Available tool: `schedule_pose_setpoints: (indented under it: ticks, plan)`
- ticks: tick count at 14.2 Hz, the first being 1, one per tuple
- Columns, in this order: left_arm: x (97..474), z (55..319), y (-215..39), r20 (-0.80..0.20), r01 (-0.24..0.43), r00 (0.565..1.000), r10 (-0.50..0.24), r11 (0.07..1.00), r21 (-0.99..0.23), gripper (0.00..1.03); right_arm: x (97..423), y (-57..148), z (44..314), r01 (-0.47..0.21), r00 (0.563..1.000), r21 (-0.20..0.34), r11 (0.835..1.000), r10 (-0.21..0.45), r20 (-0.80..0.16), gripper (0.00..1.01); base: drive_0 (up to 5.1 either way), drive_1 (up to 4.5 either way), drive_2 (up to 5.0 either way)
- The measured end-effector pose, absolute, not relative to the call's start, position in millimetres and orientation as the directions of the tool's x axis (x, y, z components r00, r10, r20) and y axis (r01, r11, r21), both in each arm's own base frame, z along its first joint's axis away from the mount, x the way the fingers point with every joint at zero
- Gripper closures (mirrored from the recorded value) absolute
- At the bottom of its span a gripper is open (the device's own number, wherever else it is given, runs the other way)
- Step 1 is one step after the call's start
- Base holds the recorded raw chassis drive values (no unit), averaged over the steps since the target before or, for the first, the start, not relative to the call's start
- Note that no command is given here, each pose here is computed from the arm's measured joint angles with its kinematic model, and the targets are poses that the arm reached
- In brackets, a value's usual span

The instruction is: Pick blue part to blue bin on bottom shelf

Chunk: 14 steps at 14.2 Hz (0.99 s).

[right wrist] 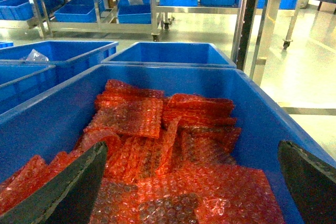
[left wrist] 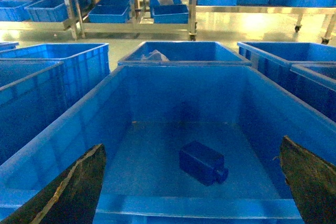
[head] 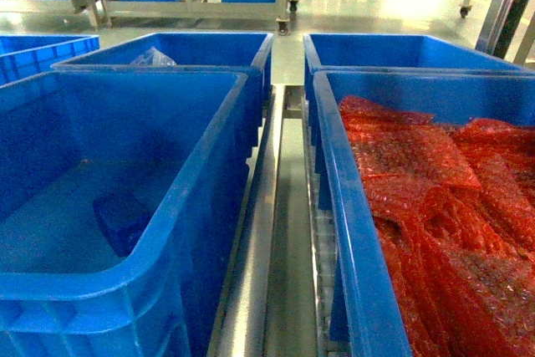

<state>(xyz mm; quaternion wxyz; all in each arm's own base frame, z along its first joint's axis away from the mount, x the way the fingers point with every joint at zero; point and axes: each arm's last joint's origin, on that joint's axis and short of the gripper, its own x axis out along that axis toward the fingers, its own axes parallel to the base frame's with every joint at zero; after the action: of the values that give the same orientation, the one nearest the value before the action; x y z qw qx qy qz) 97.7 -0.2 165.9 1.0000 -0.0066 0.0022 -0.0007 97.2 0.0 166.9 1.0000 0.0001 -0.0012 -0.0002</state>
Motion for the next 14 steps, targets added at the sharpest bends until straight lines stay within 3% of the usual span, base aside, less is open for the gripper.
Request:
schedule_pose_setpoints:
  ticks: [14]
  plan:
    - [97.7, 165.9, -0.2, -0.004, 0.001, 1.000, -0.002, 1.000, -0.013, 0.05, 97.2, 0.0, 166.9, 0.000, 1.000, 0.000, 1.000, 0.000, 0.003, 0.03, 0.0, 0.00, 0.0]
